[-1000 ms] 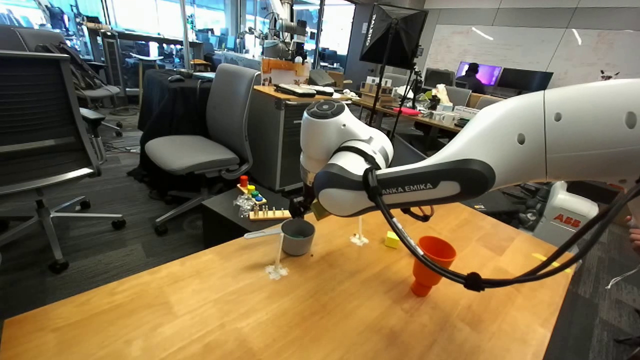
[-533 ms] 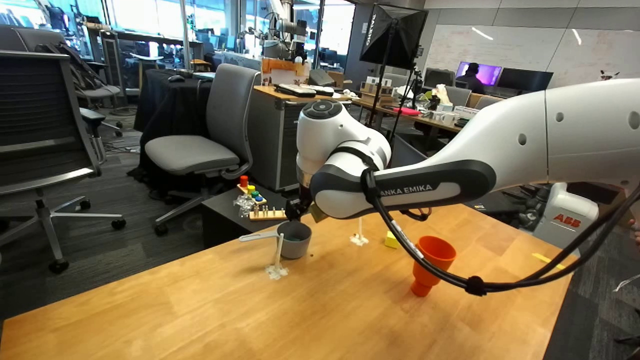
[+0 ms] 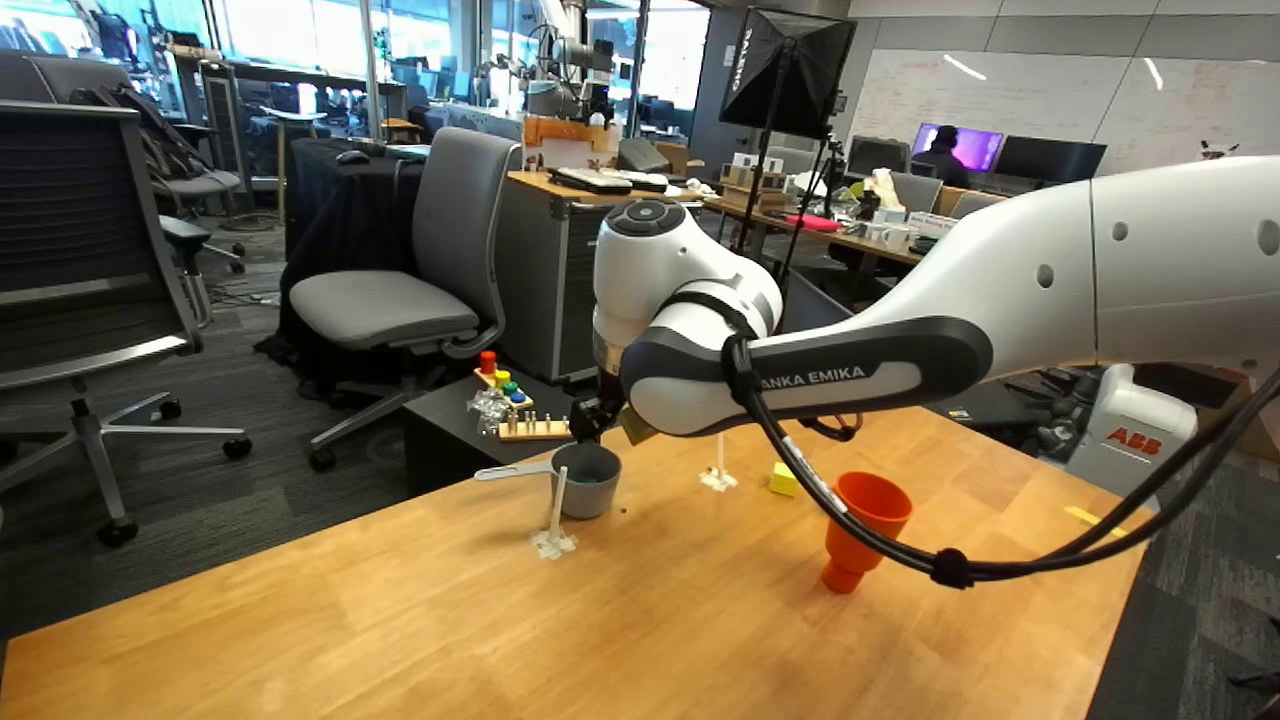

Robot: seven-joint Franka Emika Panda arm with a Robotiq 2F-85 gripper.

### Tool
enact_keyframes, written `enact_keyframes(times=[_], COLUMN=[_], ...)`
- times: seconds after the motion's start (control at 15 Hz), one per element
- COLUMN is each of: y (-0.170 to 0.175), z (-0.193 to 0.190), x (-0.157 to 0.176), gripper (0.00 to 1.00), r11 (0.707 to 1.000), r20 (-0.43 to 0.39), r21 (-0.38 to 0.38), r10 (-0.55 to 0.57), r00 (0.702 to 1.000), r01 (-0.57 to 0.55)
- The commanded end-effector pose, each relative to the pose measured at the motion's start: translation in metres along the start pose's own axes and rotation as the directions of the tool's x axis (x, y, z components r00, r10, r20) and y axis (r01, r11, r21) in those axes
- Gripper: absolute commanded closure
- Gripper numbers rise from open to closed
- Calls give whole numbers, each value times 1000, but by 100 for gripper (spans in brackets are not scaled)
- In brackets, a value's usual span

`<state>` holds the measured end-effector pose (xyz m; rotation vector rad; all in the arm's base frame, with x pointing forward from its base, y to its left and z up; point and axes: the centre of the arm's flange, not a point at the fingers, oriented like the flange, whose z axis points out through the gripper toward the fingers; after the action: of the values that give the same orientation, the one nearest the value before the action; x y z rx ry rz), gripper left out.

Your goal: Place the three blocks in the gray measuring cup

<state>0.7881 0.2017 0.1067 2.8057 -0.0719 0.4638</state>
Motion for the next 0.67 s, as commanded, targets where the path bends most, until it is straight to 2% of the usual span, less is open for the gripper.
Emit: enact_keyframes(times=[0.0,0.27,0.33,0.4,0.47,0.53,0.6], y=[10,9,7,5,4,3,1], z=[-16,-40,-45,-48,-52,-57,-63], x=[-30,-34,-34,-33,-31,-30,-29], gripper=[0,0,4,15,4,5,1], r11=[1000,1000,999,999,999,999,999], r20=[-1,-42,-57,-63,-74,-82,-91], r21=[2,-9,-18,-20,-27,-27,-27], r10=[-15,-29,-37,-40,-46,-48,-50], r00=[1000,999,998,997,996,995,995], r01=[15,28,36,39,44,46,48])
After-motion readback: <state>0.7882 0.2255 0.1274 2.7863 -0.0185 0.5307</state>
